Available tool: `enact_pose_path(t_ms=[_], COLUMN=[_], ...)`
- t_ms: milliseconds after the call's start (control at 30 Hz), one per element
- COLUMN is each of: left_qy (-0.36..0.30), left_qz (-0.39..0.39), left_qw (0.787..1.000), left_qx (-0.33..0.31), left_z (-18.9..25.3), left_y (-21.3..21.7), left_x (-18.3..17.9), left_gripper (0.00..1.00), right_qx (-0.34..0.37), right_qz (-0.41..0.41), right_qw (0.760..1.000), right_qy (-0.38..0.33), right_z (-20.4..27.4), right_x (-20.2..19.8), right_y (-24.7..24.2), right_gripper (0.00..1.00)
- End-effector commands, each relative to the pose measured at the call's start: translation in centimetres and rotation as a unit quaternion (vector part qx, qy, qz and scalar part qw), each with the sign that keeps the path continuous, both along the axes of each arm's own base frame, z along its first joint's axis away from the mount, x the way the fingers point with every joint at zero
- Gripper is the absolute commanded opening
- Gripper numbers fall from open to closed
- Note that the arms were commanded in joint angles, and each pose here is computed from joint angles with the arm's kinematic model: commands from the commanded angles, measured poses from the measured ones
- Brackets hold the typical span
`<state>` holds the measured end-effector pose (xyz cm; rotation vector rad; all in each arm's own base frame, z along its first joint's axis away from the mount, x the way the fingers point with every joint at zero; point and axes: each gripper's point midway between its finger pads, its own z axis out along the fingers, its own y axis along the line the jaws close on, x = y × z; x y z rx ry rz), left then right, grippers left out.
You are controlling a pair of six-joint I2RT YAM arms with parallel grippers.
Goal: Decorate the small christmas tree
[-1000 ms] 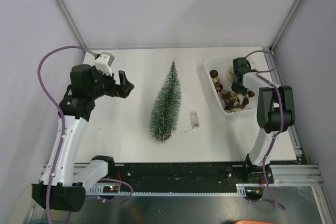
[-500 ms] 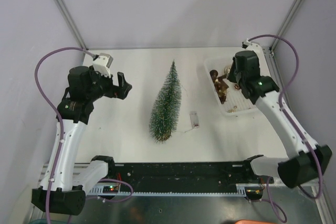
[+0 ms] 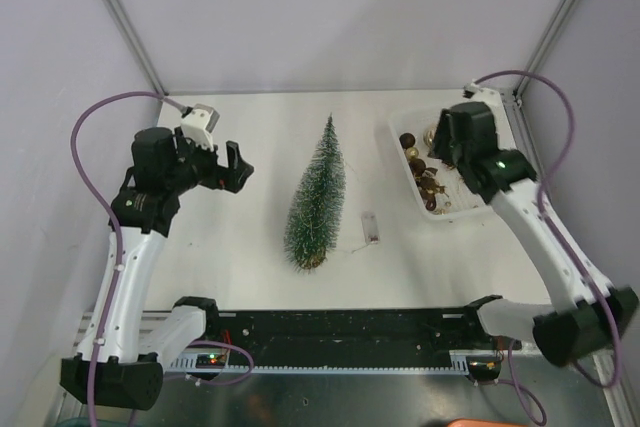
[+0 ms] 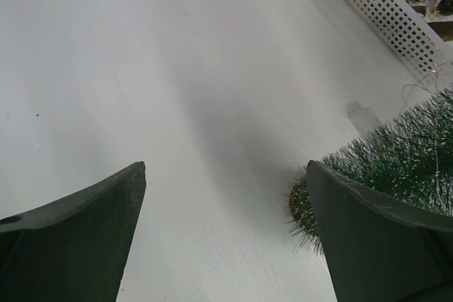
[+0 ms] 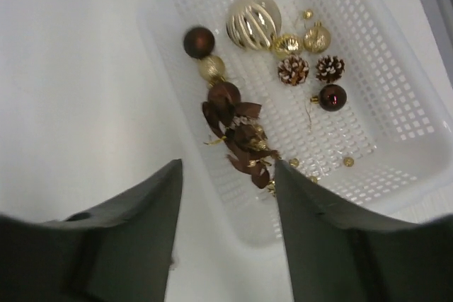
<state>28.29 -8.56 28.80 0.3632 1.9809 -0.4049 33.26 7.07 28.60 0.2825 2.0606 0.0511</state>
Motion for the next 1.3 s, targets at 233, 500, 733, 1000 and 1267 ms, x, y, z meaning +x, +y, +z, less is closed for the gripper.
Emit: enact_pose_path(t_ms=[233,500,733,1000,1267], left_qy=[0.016,0.024,0.02,0.029,0.028], left_qz=[-0.021,-0.02,-0.017,-0.018,-0.029], left_qw=[1.0,1.0,1.0,0.999,0.999], left_qx=[0.005,0.001,0.007,-0.006,-0.014], left_z=[-0.7,-0.9,-1.1,-1.4,-1.4], left_y=[-0.4,-0.5,-0.3,-0.6,-1.0], left_x=[2.0,2.3,1.7,1.5,0.8], left_gripper=[1.0,1.0,1.0,1.0,1.0], right_qx=[-0.041,-0.034,-0.022,-0.018,0.014], right_qz=[-0.007,-0.021,-0.017,-0.02,0.006], right_qw=[0.986,0.983,0.983,0.993,1.0], right_qy=[0.164,0.18,0.179,0.115,-0.024], right_z=[-15.0,-18.6,-19.8,-15.4,-2.8], right_x=[3.5,4.0,5.2,5.4,1.8], right_y=[1.7,0.8,0.8,0.5,0.1], right_gripper=[0.73,0.64,0.44,0.06,0.0])
